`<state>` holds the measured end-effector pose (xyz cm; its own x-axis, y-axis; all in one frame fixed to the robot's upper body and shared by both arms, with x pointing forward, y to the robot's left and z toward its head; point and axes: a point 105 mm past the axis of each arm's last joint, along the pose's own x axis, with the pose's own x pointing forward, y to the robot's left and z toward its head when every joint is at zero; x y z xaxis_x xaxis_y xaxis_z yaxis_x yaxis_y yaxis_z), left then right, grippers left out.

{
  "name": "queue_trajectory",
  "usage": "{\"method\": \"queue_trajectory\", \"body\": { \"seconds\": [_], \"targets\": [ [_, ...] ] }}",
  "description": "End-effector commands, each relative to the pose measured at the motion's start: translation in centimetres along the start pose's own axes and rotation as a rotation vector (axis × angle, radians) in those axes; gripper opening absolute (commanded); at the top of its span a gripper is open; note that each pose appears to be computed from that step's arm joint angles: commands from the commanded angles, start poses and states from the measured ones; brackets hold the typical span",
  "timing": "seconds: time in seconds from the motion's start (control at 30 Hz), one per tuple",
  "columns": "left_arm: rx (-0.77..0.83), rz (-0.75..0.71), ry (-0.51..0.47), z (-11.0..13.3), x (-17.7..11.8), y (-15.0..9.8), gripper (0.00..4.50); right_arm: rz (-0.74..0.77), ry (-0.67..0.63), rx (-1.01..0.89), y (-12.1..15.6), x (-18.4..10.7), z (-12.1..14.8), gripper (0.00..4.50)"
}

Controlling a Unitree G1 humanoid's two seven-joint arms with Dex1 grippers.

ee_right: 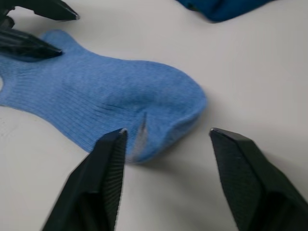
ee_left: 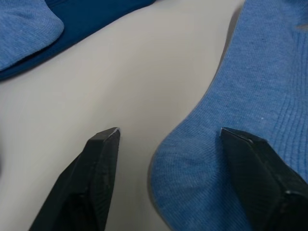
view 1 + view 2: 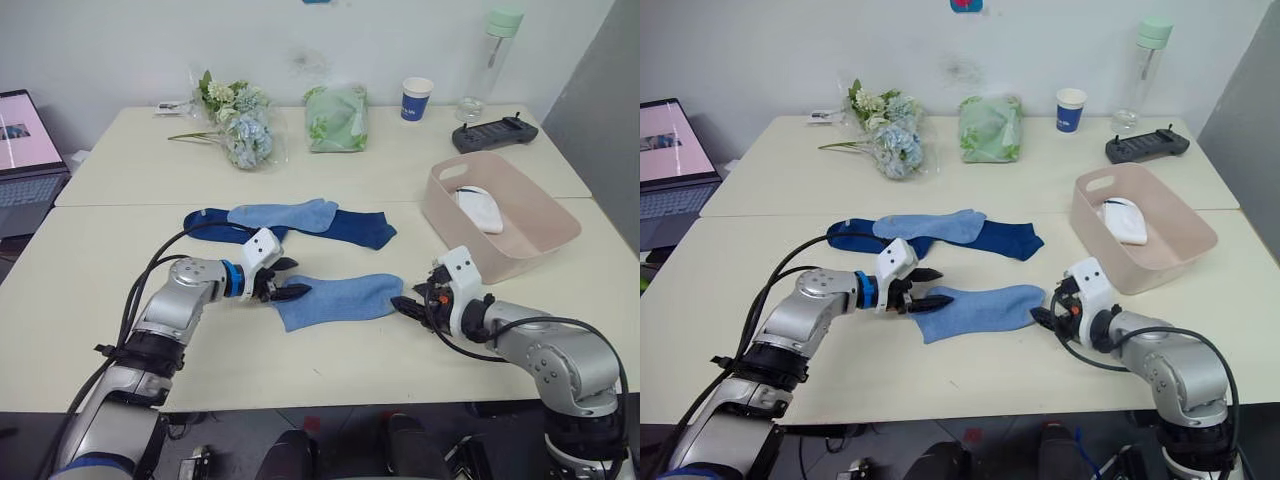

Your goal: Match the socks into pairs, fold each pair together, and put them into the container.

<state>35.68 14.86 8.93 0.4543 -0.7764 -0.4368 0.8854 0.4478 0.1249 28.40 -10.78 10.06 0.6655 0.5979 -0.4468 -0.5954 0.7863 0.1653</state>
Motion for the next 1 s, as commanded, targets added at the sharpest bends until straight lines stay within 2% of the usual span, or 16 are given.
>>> {"method": "queue_trajectory", "body": {
  "seconds": [0.03, 0.17, 0.23, 0.63, 0.8, 0.93, 1.0],
  "targets": [
    [0.027, -0.038, 0.007, 0.1, 0.0, -0.2, 2.01, 0.019, -0.036, -0.015, 0.5, 0.1, 0.7, 1.57],
    [0.031, -0.043, 0.007, 0.1, -0.2, -0.3, 0.72, 0.018, -0.018, -0.018, 0.1, 0.1, -0.1, 0.12],
    [0.026, -0.046, 0.007, 0.1, -0.4, -0.5, 0.1, 0.006, -0.015, -0.029, -0.2, 0.2, -0.2, 0.0],
    [-0.063, -0.002, -0.03, 0.1, -2.1, -1.7, 0.04, -0.032, -0.042, -0.094, -2.0, 0.3, 0.7, 0.0],
    [-0.137, -0.009, -0.05, 0.4, -3.0, -3.7, 0.04, -0.032, -0.093, -0.113, -2.8, 0.7, 2.5, 0.0],
    [-0.269, 0.051, -0.14, 1.1, -3.8, -6.1, 0.04, 0.009, -0.112, -0.149, -3.6, 1.9, 4.3, 0.0],
    [-0.283, 0.075, -0.141, 1.0, -4.0, -7.2, 0.04, 0.014, -0.108, -0.167, -4.1, 2.2, 4.9, 0.0]
  ]
}}
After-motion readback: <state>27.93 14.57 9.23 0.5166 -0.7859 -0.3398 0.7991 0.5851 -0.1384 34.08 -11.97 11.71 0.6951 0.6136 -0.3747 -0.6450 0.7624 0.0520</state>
